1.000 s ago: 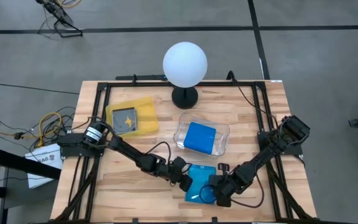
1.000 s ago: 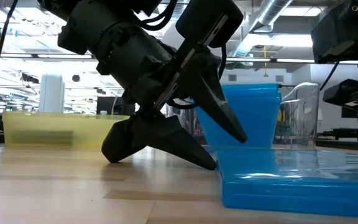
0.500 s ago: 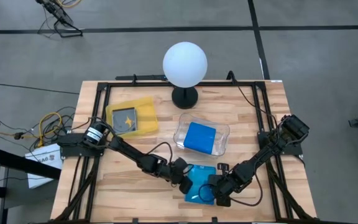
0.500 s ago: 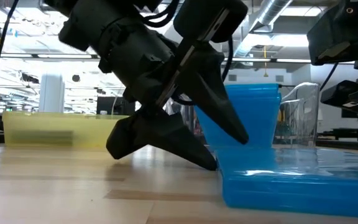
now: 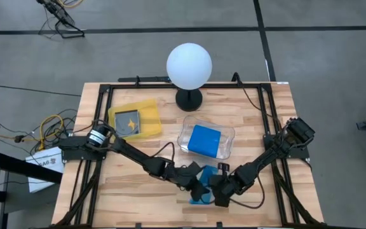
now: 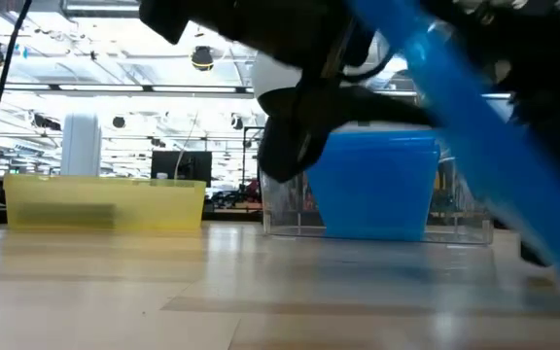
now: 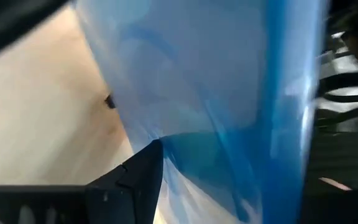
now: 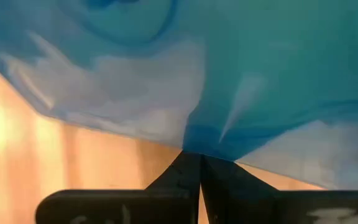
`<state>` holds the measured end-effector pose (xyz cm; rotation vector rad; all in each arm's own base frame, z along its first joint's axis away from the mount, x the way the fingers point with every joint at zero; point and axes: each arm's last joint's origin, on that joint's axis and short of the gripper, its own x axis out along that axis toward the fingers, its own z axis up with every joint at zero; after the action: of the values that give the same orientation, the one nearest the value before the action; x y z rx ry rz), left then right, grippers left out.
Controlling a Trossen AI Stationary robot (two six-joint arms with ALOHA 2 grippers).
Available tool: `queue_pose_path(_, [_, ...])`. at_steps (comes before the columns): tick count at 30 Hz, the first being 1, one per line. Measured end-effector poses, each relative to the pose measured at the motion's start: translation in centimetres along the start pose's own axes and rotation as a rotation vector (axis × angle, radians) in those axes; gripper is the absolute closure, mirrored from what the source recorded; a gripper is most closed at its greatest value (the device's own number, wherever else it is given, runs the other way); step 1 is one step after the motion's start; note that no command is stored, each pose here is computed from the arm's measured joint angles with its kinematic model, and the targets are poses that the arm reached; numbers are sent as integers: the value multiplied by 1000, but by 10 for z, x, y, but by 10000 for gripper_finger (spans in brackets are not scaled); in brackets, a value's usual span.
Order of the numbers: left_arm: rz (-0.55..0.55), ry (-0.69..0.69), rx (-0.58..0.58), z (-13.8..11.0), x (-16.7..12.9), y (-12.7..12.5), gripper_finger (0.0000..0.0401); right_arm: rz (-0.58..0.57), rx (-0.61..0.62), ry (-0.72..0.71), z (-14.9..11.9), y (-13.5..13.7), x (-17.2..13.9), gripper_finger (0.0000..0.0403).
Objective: Pick & place jewel cases by type
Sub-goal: Put the blue CD case into the transparent bin
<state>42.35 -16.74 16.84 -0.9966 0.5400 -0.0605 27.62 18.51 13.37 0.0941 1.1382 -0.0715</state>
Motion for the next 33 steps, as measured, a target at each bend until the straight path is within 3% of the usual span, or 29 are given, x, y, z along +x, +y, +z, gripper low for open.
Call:
queue_pose_path(9, [85,52,-2,-3,-1,7,244,7,1,4,0,0,0,403])
queue_pose_path(20, [177,132,37,-9,-3,17,389,44,0,29,-1,1,-1,403])
queue_pose_path(33, [205,222,114,-13,-7,19,394,147,-14,93,-5,9,-7,403])
